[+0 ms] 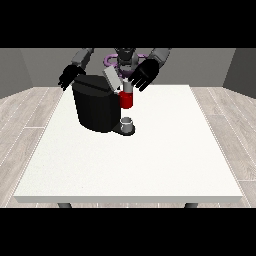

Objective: Insert the coffee pod into the coffee machine and close the lid

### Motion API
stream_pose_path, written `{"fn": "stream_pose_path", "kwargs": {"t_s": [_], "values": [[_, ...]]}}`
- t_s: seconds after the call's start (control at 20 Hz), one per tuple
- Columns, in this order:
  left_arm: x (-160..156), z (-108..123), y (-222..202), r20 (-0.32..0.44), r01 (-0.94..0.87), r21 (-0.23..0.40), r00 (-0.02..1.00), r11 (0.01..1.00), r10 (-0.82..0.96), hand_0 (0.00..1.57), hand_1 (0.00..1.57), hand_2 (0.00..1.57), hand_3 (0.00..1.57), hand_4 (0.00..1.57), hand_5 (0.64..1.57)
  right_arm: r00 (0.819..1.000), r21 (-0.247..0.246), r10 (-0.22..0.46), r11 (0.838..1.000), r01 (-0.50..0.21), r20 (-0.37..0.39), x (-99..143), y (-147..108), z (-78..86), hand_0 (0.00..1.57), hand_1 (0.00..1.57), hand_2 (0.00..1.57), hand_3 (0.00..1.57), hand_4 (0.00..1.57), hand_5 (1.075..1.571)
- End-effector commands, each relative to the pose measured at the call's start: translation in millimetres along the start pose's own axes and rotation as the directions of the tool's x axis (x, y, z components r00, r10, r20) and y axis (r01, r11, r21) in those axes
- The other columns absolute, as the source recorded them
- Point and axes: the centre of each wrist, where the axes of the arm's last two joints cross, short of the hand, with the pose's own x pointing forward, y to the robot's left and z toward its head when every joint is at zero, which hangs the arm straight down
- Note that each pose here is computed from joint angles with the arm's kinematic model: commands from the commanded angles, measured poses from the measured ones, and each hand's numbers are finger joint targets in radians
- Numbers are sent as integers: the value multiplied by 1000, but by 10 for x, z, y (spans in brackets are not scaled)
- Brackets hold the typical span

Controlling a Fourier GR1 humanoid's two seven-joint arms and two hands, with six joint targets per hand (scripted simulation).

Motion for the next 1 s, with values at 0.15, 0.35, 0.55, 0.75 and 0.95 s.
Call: {"fn": "stream_pose_path", "kwargs": {"t_s": [0.15, 0.35, 0.55, 0.75, 0.95], "values": [[167, -64, 31, 9, 16, -26, 1000, 1000, -16, 1206, 1206, 1261, 1187, 504, 1571, 999, -16, -9, 1000, 9, -35, -116, -57, 41, 0, 0, 0, 0, 499, 1571], [55, -30, -183, 14, 9, -3, 1000, 1000, -9, 1185, 1185, 1262, 1197, 492, 1571, 1000, 2, -12, 1000, 12, 17, 46, 55, 3, 0, 0, 0, 0, 499, 1571], [99, -45, 111, 35, 9, -2, 999, 1000, -9, 1204, 1204, 1279, 1208, 521, 1571, 999, -18, -35, 999, 35, 20, -111, -23, 70, 0, 0, 0, 0, 525, 1571], [-169, 50, -260, -13, 11, -60, 1000, 998, -11, 1184, 1184, 1248, 1186, 488, 1571, 1000, -24, -28, 999, 28, -8, 1, -85, 71, 0, 0, 0, 0, 462, 1571], [83, -63, 39, 5, 10, -1, 1000, 1000, -10, 1236, 1236, 1279, 1197, 487, 1571, 999, 1, -15, 1000, 15, 33, 20, 8, 22, 0, 0, 0, 0, 448, 1571]]}}
